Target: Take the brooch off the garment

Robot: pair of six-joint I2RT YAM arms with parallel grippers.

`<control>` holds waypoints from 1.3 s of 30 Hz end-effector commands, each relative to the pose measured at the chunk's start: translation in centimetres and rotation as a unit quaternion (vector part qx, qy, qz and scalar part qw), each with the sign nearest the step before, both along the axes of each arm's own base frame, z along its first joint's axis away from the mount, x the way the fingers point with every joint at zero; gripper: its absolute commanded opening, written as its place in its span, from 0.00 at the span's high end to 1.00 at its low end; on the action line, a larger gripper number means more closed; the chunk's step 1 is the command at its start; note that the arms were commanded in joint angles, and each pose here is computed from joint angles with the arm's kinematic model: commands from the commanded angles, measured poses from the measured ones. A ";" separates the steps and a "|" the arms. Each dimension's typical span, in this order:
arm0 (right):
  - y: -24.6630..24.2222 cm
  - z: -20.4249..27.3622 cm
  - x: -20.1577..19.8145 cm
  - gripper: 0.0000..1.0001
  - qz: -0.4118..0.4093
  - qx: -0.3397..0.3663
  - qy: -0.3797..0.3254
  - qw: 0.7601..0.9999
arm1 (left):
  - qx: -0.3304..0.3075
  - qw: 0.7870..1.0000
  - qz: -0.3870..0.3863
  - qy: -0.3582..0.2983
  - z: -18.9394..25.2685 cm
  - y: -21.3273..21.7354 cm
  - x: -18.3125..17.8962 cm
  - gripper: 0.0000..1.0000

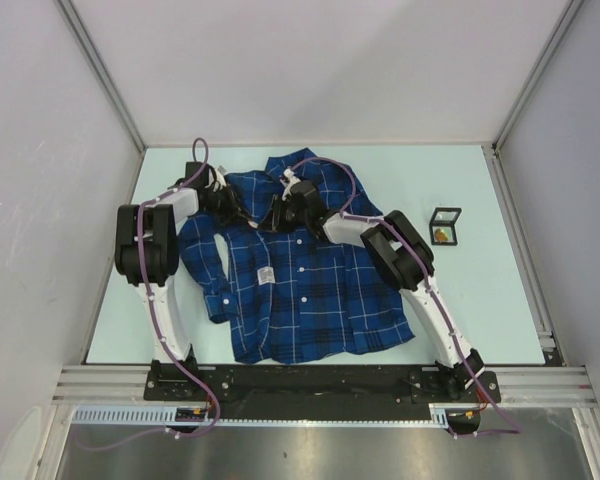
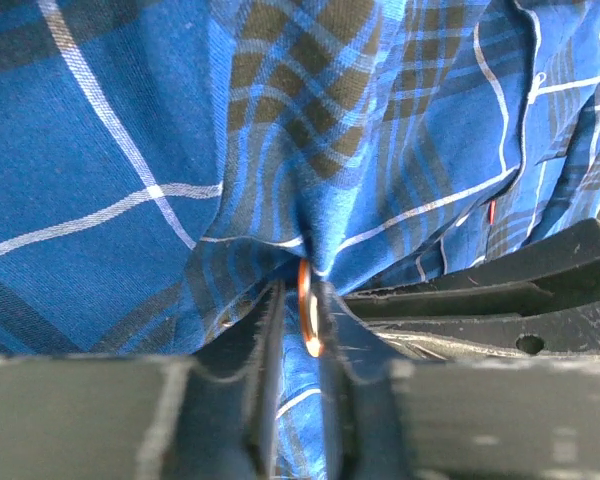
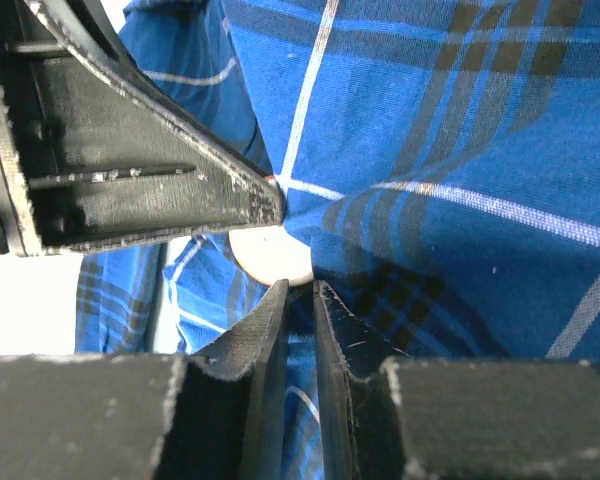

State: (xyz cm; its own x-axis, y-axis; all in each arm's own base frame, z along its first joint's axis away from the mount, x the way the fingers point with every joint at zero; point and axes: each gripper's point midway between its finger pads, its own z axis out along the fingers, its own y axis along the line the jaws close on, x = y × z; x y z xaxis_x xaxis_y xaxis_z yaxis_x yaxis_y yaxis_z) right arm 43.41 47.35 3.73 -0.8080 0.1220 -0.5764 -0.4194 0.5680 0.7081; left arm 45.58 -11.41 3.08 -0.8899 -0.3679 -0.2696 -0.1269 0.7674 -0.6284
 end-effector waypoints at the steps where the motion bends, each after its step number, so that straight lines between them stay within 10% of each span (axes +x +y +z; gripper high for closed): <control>1: 1.3 2.6 1.5 0.81 -0.002 0.041 -0.020 0.999 | 0.008 1.000 -0.003 -0.024 1.1 -0.2 0.6 0.68; 15: 1.9 1.8 1.4 0.83 0.004 0.029 -0.019 0.999 | 0.005 0.999 0.029 -0.034 1.7 0.9 1.3 0.43; 33: 2.0 1.7 1.4 0.83 0.008 0.022 -0.022 0.999 | -0.004 0.997 0.066 -0.031 0.9 3.2 1.4 0.72; 39: 2.1 1.7 1.4 0.83 0.009 0.019 -0.022 1.000 | -0.027 0.998 0.049 -0.030 0.7 2.2 1.4 0.65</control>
